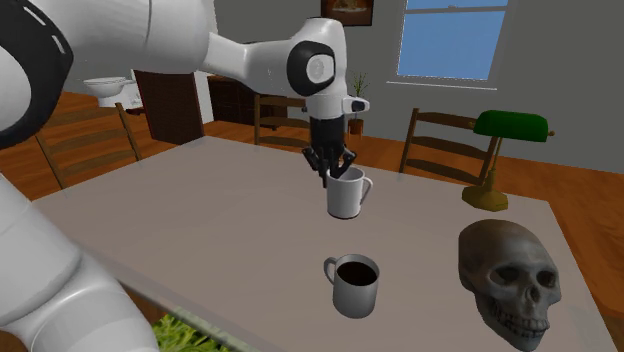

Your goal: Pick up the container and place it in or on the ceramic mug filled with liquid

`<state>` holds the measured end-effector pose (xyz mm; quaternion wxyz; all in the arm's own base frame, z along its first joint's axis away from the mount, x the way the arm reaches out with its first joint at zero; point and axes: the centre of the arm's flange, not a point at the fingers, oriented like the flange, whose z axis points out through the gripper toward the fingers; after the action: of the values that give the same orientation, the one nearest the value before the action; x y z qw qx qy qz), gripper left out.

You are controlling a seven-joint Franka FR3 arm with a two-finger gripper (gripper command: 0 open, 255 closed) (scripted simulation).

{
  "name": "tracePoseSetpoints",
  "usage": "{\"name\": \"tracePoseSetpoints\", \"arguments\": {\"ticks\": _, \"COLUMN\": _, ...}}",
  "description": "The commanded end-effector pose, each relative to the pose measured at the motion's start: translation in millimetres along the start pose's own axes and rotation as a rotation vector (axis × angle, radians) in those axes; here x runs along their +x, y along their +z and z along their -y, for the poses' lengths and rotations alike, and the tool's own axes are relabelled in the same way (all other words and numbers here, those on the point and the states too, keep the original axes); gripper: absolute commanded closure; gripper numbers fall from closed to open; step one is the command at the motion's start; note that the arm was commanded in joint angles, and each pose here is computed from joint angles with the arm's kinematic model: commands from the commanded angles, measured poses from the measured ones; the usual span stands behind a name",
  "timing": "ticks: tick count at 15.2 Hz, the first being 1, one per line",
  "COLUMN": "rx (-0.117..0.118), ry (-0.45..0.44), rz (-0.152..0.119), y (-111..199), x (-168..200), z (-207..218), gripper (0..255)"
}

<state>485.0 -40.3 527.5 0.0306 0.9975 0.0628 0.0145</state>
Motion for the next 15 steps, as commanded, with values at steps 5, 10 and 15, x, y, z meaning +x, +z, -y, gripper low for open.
{"name": "tracePoseSetpoints", "arguments": {"ticks": 5, "rx": 0.000, "ry": -0.001, "rz": -0.001, "y": -8, "x": -61, "z": -53, "gripper": 255}}
{"name": "tracePoseSetpoints", "arguments": {"ticks": 10, "rx": 0.000, "ry": -0.001, "rz": -0.001, "y": 5, "x": -81, "z": -70, "gripper": 255}}
{"name": "tracePoseSetpoints", "arguments": {"ticks": 15, "rx": 0.000, "ry": -0.001, "rz": -0.001, "y": 31, "x": -82, "z": -68, "gripper": 255}}
